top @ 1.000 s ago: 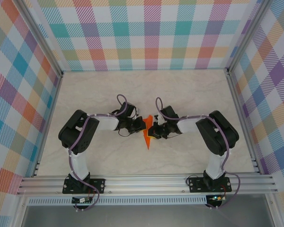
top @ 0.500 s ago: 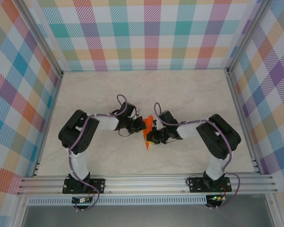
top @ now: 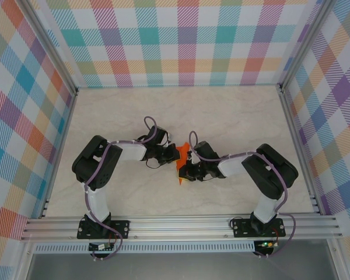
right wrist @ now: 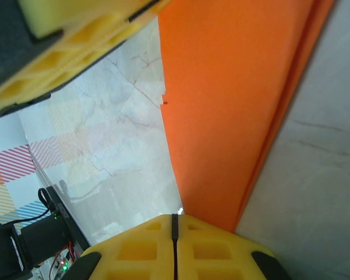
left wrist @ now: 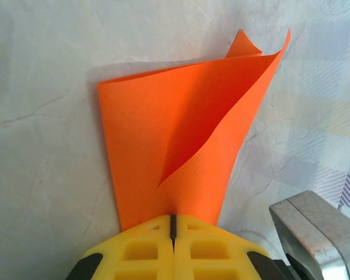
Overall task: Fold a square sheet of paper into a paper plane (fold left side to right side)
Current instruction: Fold the wing for the fifth time at the center of the table.
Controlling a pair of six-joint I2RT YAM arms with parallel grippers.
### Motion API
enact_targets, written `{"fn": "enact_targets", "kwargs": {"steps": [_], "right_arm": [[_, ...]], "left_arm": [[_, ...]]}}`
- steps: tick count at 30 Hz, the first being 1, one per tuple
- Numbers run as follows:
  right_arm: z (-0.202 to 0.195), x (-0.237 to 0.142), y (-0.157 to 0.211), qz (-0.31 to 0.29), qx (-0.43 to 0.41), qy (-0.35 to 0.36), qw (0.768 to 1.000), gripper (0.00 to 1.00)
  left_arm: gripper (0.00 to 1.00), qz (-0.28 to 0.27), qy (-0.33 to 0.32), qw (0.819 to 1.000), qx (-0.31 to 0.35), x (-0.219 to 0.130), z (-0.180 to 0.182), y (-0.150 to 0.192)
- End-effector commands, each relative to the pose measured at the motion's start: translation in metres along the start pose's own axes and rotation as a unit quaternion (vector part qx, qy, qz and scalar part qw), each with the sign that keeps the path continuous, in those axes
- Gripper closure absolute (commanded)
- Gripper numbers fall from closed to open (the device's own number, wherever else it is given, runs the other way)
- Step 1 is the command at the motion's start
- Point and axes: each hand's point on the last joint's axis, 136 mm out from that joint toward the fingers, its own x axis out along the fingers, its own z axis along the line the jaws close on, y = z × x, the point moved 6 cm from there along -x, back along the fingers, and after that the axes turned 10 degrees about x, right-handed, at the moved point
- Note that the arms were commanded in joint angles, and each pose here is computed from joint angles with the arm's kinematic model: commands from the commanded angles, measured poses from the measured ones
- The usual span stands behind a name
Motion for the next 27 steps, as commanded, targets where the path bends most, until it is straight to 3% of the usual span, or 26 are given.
{"fn": "enact_targets", "kwargs": {"steps": [1,15,27], "right_arm": [[-0.031,0.004,0.034,0.056,0.046,0.054,0.996,0.93],[-0.036,0.005,0.059,0.07,0.046,0.066,0.994,0.92],[-0.007,-0.011,0.059,0.064,0.017,0.032,0.997,0.9]], "left_arm": [[0.98,0.001,-0.069,0.997,-0.023,0.007,0.034,0.004],[0.98,0.0,-0.07,0.997,-0.021,0.005,0.033,0.004],[0.98,0.0,-0.069,0.997,-0.02,0.005,0.033,0.004]]}}
